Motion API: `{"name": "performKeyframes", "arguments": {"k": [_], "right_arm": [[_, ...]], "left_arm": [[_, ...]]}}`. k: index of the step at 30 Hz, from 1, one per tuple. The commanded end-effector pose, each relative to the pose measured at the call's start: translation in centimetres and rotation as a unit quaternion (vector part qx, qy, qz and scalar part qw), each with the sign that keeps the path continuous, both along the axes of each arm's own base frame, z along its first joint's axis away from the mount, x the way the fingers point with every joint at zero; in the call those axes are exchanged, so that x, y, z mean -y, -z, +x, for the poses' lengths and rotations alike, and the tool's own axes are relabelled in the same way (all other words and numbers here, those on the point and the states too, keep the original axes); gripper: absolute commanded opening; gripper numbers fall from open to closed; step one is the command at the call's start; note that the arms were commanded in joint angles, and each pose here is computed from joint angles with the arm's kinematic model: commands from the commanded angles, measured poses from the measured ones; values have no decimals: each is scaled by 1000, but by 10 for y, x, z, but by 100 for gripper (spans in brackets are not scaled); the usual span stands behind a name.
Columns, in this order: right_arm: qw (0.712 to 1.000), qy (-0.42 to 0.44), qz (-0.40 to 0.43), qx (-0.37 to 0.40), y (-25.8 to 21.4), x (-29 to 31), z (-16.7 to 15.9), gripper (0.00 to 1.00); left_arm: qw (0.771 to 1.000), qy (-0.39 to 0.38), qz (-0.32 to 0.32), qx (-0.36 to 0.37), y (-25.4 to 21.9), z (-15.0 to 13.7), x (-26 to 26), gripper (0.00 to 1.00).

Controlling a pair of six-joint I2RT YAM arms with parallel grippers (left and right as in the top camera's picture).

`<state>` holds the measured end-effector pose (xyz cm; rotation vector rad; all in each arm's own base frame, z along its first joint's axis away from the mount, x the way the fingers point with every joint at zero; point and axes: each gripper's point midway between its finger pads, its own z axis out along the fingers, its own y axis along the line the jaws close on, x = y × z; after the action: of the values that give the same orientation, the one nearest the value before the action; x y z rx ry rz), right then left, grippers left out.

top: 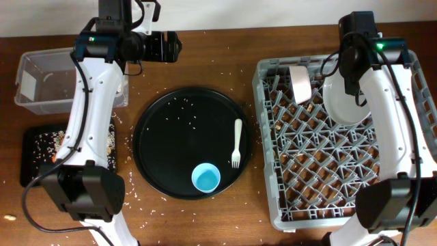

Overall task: Sort waste into correct bins and load items into the dishwasher rack
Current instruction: 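Release the plate from the left gripper and carry it right over the rack, then lower the white plate upright into the rack's right side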

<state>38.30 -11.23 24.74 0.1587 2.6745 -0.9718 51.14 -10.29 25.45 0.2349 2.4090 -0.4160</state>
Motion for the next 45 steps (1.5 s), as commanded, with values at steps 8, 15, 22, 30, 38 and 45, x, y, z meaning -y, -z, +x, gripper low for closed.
{"name": "performKeyframes", "arguments": {"k": [8, 15, 22, 30, 38, 45], "right_arm": [[998, 9, 54, 8, 9, 3, 0, 38], [992, 39, 113, 49, 12, -10, 3, 53], [916, 194, 318, 148, -7, -24, -35, 63], [898, 182, 304, 259, -88, -15, -127, 72], [845, 165, 457, 224, 30, -36, -115, 81], [839, 171, 470, 214, 66, -35, -103, 74]], "left_arm": [[1000, 1, 5, 1, 1, 2, -1, 98], [1000, 1, 5, 1, 1, 2, -1, 98], [1000, 1, 4, 8, -1, 4, -1, 99], [1000, 1, 5, 8, -1, 5, -1, 99], [1000, 1, 5, 9, -1, 5, -1, 99], [1000, 1, 5, 9, -1, 5, -1, 99]]}}
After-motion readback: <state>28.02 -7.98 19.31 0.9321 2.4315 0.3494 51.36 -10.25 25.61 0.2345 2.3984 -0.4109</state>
